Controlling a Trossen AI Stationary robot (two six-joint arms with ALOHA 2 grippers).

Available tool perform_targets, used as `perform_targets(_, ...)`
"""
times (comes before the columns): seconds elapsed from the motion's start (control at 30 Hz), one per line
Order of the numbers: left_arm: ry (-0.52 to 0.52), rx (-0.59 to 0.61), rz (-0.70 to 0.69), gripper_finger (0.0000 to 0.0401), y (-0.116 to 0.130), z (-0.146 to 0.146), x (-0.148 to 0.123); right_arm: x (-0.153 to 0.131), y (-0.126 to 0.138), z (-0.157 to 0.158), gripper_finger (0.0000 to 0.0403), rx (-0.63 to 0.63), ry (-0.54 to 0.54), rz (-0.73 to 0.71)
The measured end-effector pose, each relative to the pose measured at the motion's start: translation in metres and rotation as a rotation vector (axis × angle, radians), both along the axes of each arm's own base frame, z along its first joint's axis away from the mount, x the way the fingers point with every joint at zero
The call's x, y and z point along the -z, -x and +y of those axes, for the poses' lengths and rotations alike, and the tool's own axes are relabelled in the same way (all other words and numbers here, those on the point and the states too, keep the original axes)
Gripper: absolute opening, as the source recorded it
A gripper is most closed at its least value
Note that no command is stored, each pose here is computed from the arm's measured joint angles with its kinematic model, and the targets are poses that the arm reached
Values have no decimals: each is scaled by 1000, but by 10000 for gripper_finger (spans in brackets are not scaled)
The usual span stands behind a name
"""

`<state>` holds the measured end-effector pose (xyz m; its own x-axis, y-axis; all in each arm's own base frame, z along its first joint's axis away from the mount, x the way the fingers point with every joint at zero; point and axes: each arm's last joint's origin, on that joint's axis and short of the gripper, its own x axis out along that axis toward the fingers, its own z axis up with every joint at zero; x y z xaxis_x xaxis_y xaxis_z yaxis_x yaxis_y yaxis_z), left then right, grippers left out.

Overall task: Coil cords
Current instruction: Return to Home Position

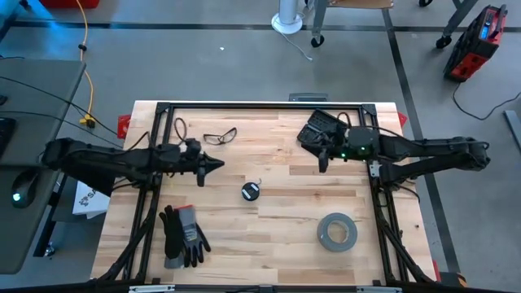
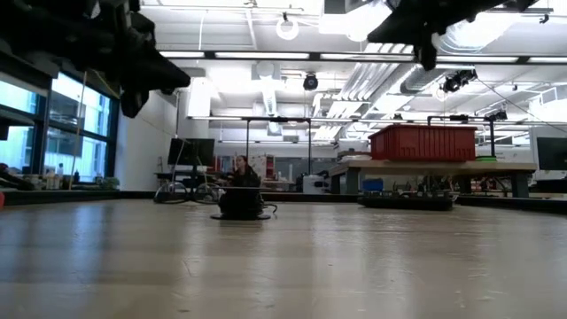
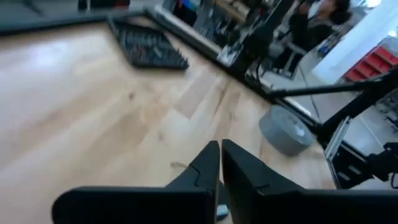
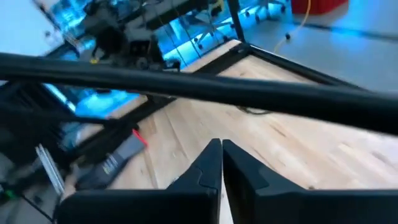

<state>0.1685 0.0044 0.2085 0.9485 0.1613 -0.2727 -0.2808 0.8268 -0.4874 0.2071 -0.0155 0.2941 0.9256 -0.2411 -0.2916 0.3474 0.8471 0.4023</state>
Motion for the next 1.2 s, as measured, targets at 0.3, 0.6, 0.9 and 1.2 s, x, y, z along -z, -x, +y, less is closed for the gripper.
perform_targets(0.3, -67, -36, -241, 1, 29, 7, 23, 24, 39, 35, 1, 5, 50, 103)
perform_targets(0.6, -313, -127, -211, 0, 35, 6, 23, 89, 52, 38, 0, -73, 189, -125)
perform_targets(0.9, -447, 23, -37, 0, 31, 2, 39, 115, 50, 1, 0, -147, 411, -16)
perform_targets(1.2, -448, 67, 12, 0, 35, 3, 62, 126, 51, -20, 0, -165, 496, 113)
